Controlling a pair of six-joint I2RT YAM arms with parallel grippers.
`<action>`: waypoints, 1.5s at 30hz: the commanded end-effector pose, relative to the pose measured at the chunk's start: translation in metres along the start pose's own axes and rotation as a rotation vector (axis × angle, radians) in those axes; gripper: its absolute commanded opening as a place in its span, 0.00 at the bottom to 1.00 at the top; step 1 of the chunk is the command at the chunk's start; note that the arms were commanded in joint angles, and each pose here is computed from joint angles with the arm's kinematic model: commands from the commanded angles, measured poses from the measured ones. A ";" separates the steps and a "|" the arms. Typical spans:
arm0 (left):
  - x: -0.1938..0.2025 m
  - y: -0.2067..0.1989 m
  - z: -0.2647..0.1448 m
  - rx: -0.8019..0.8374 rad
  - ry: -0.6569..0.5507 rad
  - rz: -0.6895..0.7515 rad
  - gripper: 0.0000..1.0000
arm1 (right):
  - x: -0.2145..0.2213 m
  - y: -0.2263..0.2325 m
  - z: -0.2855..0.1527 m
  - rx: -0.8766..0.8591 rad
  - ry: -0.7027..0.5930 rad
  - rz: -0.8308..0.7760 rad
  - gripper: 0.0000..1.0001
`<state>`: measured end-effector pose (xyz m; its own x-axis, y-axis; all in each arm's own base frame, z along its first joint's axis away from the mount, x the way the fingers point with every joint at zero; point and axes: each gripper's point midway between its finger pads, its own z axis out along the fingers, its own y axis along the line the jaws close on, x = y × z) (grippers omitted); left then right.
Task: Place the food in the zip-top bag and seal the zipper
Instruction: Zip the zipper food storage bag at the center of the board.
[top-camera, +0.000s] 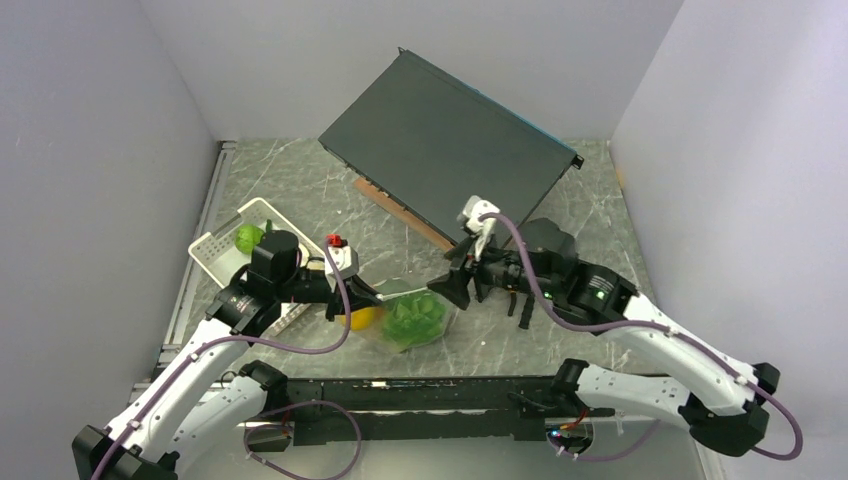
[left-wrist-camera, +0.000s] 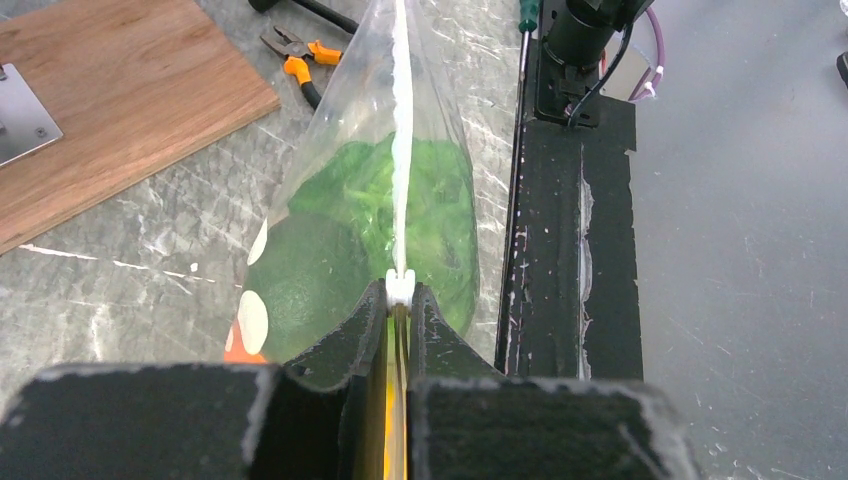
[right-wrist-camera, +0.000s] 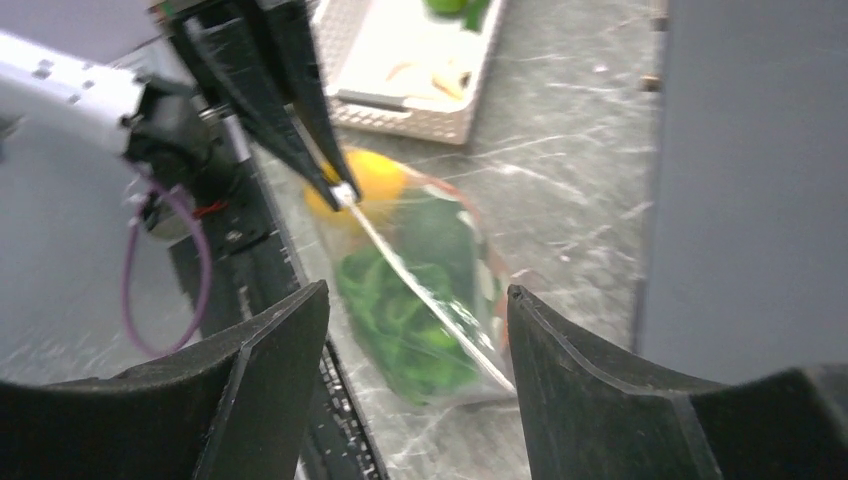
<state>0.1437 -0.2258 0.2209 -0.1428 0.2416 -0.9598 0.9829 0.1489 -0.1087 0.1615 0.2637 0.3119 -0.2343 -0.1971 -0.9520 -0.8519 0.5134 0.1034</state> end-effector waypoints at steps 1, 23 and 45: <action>-0.025 -0.008 -0.003 0.039 -0.065 0.085 0.00 | -0.004 0.050 0.024 -0.302 -0.006 -0.072 0.67; -0.026 -0.010 -0.004 0.038 -0.072 0.097 0.00 | 0.039 0.054 0.091 -0.352 0.081 -0.169 0.15; -0.025 0.024 -0.010 -0.171 -0.039 0.056 0.02 | 0.082 -0.016 0.038 0.156 0.095 0.093 0.00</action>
<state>0.1520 -0.2251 0.2268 -0.1108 0.2324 -0.9663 0.9784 0.1961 -0.0650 0.1544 0.3134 0.2301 -0.2657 -0.2578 -0.9289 -0.8857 0.4458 0.1296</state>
